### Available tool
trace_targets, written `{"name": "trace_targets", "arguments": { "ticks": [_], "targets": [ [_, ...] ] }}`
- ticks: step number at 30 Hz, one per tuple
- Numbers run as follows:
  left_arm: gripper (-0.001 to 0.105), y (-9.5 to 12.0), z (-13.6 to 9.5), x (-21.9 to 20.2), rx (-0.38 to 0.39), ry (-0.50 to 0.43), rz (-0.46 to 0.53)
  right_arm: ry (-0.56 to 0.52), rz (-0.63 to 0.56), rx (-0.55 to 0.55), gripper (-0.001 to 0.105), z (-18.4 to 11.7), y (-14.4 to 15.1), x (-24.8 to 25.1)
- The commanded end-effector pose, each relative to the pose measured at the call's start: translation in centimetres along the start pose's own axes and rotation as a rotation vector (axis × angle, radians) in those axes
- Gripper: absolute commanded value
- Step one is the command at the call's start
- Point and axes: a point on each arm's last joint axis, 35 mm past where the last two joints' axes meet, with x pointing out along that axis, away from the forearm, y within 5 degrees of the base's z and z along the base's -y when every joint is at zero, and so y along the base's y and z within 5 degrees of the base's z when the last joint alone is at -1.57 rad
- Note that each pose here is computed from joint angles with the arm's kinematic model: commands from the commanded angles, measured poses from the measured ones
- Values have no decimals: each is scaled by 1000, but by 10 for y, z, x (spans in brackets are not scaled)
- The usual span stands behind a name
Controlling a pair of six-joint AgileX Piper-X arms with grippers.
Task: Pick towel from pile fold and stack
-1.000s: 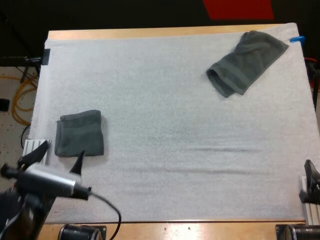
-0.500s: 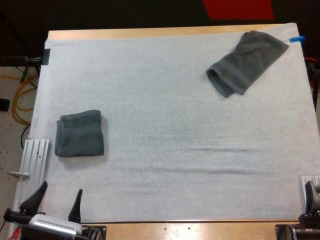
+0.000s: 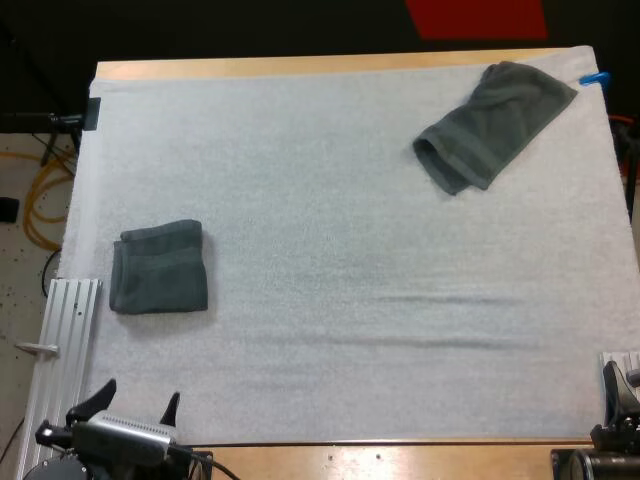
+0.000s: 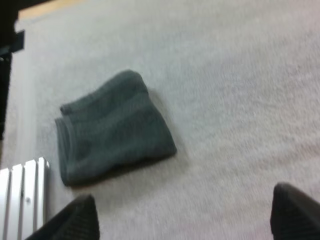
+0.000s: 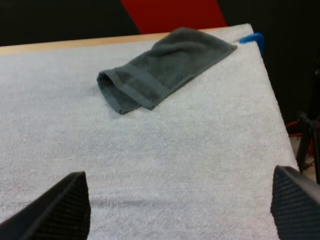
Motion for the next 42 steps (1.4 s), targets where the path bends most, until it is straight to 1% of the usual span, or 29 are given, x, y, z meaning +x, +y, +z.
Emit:
{"name": "trace_targets", "arguments": {
  "ticks": [1,3,5,8,13,16,21,24,42],
  "targets": [
    [67,0,7,3,-10,-39,6,5,1,-15,72,3,-1,3],
    [67,0,13,8,-10,-96,3,-3,-1,-34,72,4,-1,3],
    [67,-1,16,14,-11,-129,1,-15,-5,-52,72,5,-1,4],
    [67,-1,16,25,-11,-147,0,-34,-11,-80,72,6,-2,6],
    [67,0,8,48,-11,-129,1,-32,-10,-82,72,2,-2,19],
    [67,0,0,61,-10,-83,3,6,2,-72,72,-6,0,31],
    [67,0,-1,64,-18,-87,3,84,33,-62,72,-24,3,51],
    [67,0,-1,64,-18,-87,3,121,38,-21,72,-32,5,59],
    [67,0,-1,64,-18,-87,3,121,32,-16,72,-32,5,59]
  ]
}}
